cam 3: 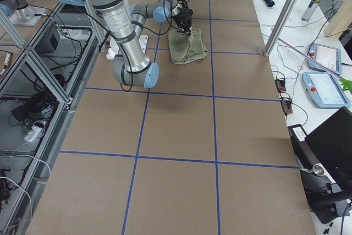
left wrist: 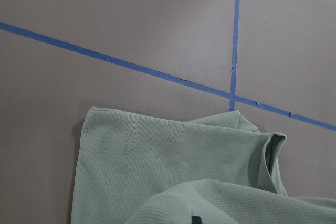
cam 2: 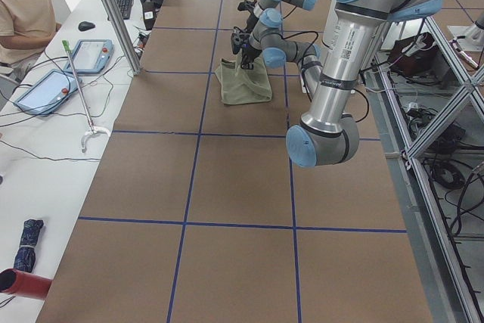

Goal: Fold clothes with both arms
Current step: 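Lower the folded edge onto the shirt's far half with both grippers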

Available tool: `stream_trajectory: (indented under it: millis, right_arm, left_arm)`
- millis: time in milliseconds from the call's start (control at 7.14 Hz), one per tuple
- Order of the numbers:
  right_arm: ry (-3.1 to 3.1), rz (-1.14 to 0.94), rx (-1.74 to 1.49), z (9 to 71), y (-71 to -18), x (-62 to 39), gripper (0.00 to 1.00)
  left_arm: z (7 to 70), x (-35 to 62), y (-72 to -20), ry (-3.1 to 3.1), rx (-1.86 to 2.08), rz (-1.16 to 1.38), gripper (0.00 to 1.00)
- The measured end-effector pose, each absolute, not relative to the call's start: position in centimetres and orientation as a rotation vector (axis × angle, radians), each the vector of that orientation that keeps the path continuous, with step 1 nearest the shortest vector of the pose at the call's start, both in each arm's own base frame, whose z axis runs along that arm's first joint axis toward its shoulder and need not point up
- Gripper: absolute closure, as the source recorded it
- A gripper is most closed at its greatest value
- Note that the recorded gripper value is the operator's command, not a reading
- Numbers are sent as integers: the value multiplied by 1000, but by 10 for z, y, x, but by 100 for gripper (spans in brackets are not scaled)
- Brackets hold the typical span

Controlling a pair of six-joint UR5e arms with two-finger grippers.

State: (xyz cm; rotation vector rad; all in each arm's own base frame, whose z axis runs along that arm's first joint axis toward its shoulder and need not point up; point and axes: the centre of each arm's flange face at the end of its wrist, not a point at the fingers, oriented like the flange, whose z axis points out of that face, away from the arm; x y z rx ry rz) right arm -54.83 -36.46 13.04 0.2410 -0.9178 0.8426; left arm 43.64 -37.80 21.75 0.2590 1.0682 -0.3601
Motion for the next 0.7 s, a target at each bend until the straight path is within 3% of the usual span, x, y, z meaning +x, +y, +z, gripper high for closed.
stream_trajectory:
  millis: [700]
  right_arm:
    - [-934,814,273,165,-411,-593,100]
  left_arm:
    - [253,472,-401,1028,258,-366,100]
